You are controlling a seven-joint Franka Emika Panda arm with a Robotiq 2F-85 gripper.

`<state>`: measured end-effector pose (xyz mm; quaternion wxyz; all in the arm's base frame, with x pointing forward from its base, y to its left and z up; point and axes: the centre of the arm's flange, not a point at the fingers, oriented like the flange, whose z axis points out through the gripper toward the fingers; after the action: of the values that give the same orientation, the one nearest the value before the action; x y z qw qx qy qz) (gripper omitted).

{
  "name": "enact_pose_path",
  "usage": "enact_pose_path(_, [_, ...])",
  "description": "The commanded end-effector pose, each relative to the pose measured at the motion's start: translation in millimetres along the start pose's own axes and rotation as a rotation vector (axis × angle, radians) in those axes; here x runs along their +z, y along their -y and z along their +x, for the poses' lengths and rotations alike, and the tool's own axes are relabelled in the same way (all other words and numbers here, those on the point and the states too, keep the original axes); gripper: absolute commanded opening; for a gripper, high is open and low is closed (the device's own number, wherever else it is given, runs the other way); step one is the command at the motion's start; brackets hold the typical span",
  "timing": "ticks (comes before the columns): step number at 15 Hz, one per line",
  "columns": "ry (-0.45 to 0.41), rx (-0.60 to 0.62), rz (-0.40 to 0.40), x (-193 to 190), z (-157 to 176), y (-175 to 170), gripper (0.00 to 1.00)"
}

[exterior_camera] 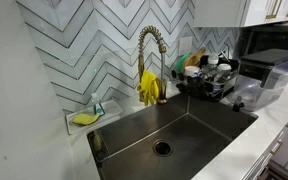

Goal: Open and close the tap of the water dispenser on the right

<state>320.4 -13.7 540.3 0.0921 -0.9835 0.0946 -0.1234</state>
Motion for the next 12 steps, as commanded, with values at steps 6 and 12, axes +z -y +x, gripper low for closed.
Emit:
enact_pose_path(6, [0.000,0.000,0.000,-0.1,0.0,0.0,1.00])
enact_pose_path(12, [0.005,-0.142,0.006,3.0,19.6,46.4,1.00])
